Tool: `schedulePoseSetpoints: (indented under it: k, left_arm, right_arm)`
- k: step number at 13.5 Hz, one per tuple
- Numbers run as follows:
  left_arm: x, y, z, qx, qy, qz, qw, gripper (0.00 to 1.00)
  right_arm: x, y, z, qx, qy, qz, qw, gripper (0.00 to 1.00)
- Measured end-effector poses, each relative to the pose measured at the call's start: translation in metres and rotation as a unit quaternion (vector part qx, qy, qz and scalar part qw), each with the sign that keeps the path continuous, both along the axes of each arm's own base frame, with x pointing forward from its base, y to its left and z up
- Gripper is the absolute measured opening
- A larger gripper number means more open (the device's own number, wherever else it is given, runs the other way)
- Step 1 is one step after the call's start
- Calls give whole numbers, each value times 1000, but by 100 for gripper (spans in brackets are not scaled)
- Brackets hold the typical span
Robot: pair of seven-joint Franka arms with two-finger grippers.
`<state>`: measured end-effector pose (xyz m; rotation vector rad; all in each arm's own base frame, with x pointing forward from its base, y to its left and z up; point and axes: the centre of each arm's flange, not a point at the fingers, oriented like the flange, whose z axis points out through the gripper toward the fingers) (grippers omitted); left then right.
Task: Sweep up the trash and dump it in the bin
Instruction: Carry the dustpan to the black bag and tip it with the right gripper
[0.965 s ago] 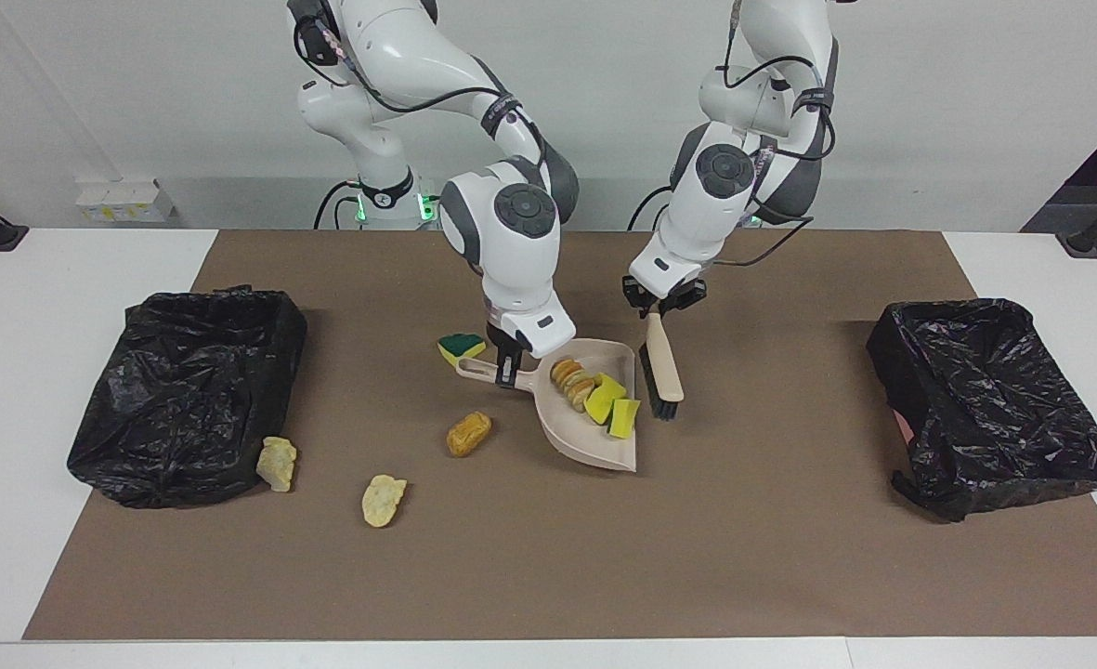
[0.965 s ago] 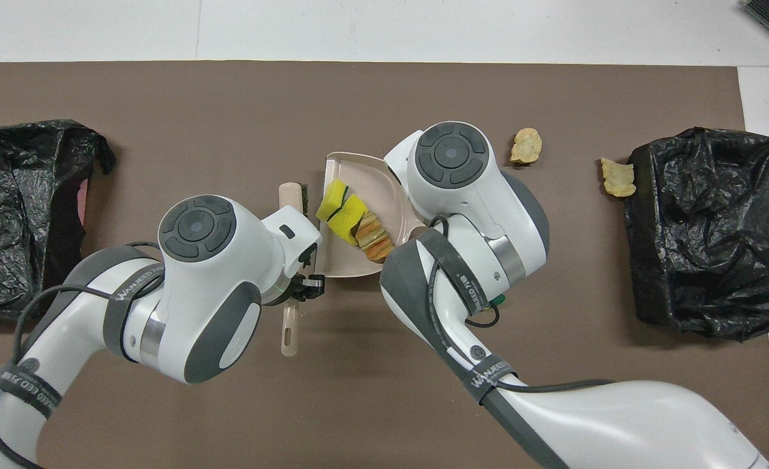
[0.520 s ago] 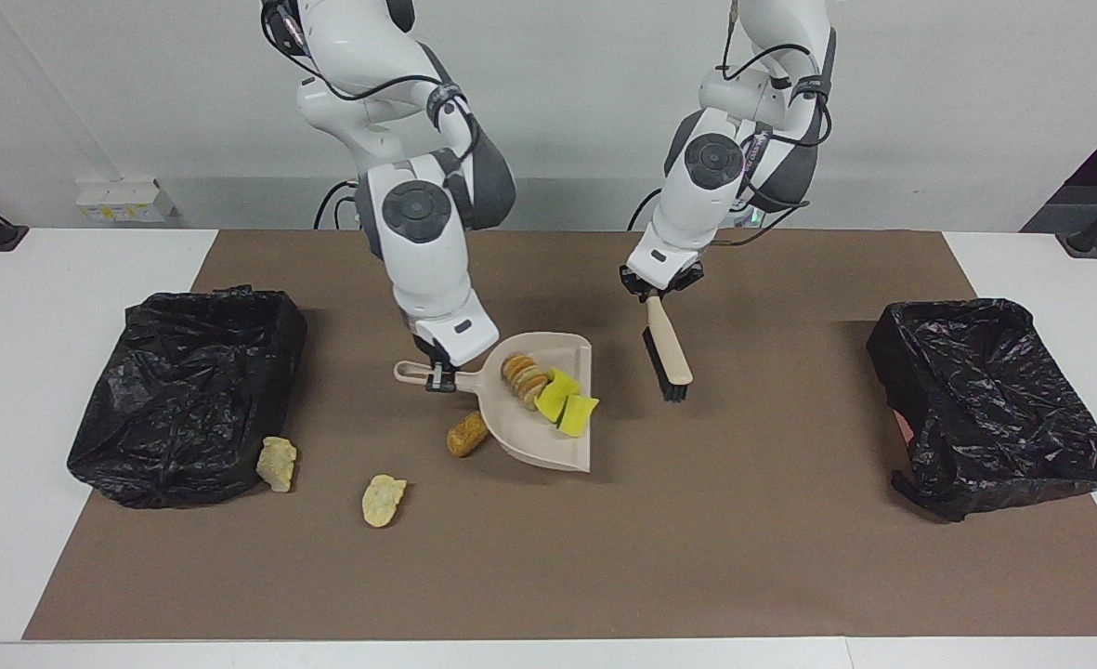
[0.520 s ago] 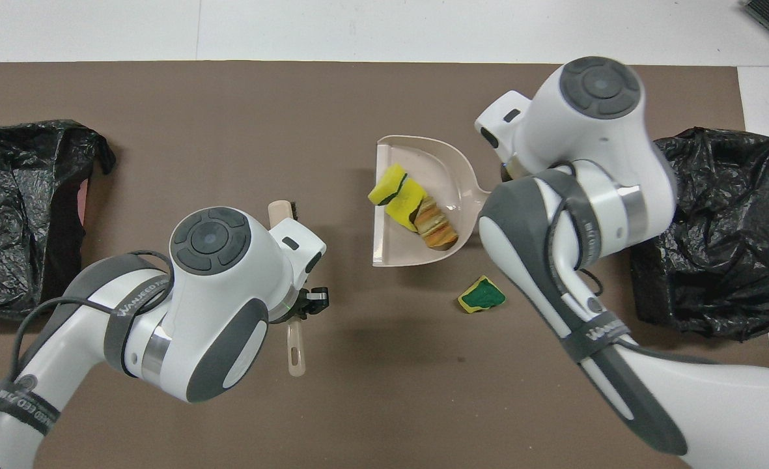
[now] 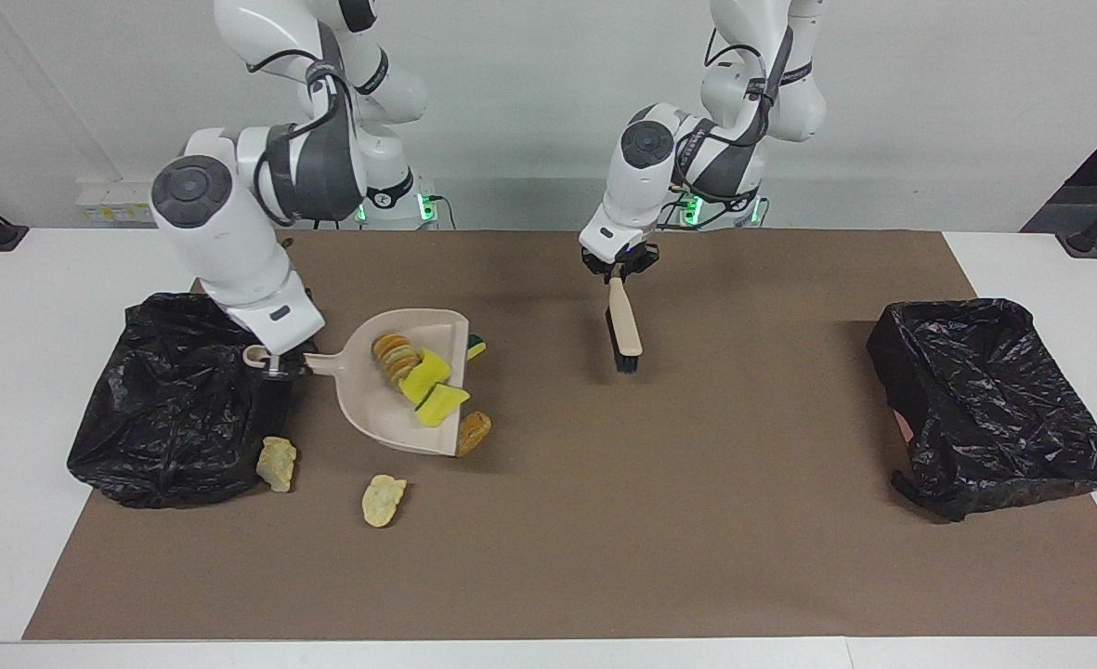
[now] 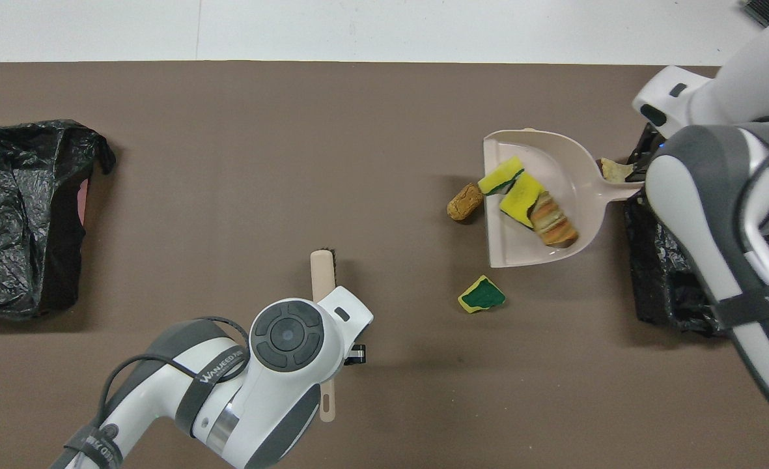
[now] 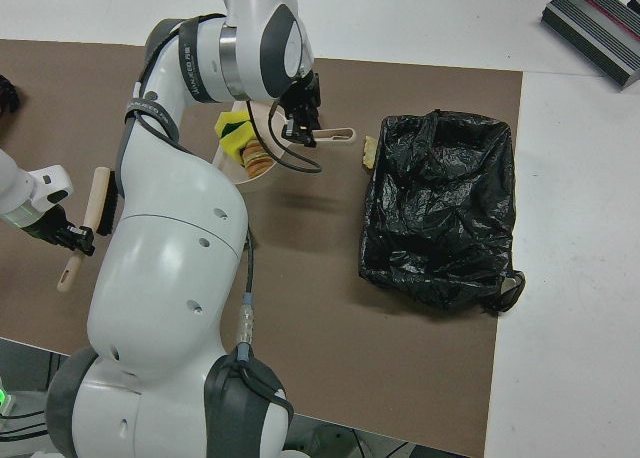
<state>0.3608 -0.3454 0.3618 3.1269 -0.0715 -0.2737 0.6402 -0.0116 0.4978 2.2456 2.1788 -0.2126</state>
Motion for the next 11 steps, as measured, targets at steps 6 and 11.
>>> schedulePoseSetpoints:
  k: [6,11]
  left_arm:
    - [-16,4,-7,5,8,0,1000,26]
    - [-19,5,-11,-8,28,21,999,26]
  right_arm:
    - [-26,-167,29,-46,-5,26,999,30]
    - [-37,-235,51,-172,-10,55,984,30]
